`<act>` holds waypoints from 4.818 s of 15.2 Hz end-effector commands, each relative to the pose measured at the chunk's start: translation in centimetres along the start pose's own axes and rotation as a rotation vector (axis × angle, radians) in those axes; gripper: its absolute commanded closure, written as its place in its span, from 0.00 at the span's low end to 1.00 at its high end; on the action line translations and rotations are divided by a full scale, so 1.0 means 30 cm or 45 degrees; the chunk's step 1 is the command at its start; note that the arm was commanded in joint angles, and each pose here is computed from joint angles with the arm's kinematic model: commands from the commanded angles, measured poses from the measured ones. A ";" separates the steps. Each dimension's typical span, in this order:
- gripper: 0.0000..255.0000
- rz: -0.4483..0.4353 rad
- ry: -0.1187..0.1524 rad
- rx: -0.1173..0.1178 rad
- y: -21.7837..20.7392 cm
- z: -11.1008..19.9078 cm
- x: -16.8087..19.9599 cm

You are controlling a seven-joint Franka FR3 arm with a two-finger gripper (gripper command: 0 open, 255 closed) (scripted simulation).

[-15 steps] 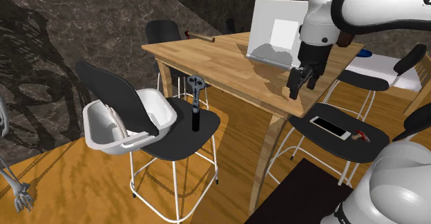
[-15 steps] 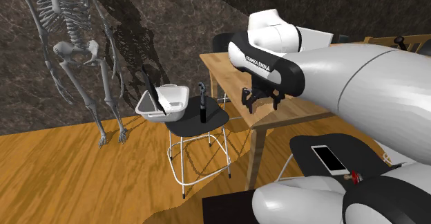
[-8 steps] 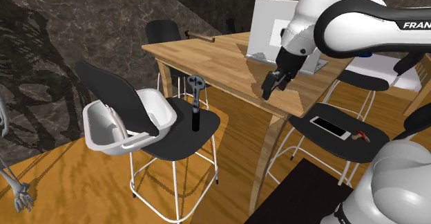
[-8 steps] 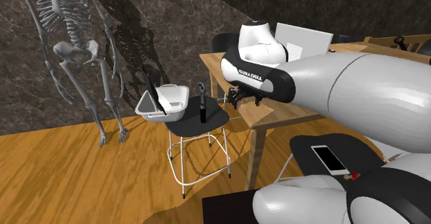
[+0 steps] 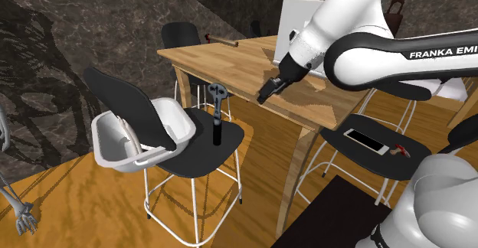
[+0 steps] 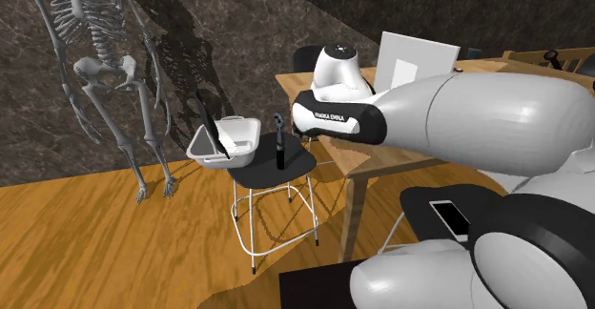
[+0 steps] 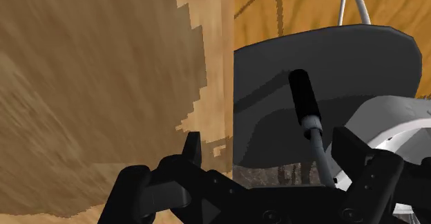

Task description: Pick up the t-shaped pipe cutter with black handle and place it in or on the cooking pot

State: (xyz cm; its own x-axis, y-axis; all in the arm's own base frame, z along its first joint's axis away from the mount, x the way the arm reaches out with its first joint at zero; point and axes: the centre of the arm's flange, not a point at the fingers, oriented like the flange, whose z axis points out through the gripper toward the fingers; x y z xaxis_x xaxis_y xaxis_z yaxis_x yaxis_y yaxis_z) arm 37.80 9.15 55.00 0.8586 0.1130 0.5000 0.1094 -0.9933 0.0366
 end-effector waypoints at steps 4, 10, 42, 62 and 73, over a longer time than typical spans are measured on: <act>0.00 -0.083 0.182 0.075 -0.109 0.109 0.062; 0.00 -0.157 0.380 0.140 -0.208 0.171 0.142; 1.00 -0.157 0.380 0.140 -0.218 0.159 0.246; 1.00 -0.157 0.380 0.140 -0.205 -0.145 0.422; 1.00 -0.157 0.380 0.140 -0.232 -0.299 0.538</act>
State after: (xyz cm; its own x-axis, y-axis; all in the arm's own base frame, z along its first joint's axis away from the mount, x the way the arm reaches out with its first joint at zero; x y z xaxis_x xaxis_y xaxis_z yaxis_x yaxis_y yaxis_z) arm 46.20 17.07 69.97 0.6529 0.2047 0.7292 0.2709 -0.9622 0.0276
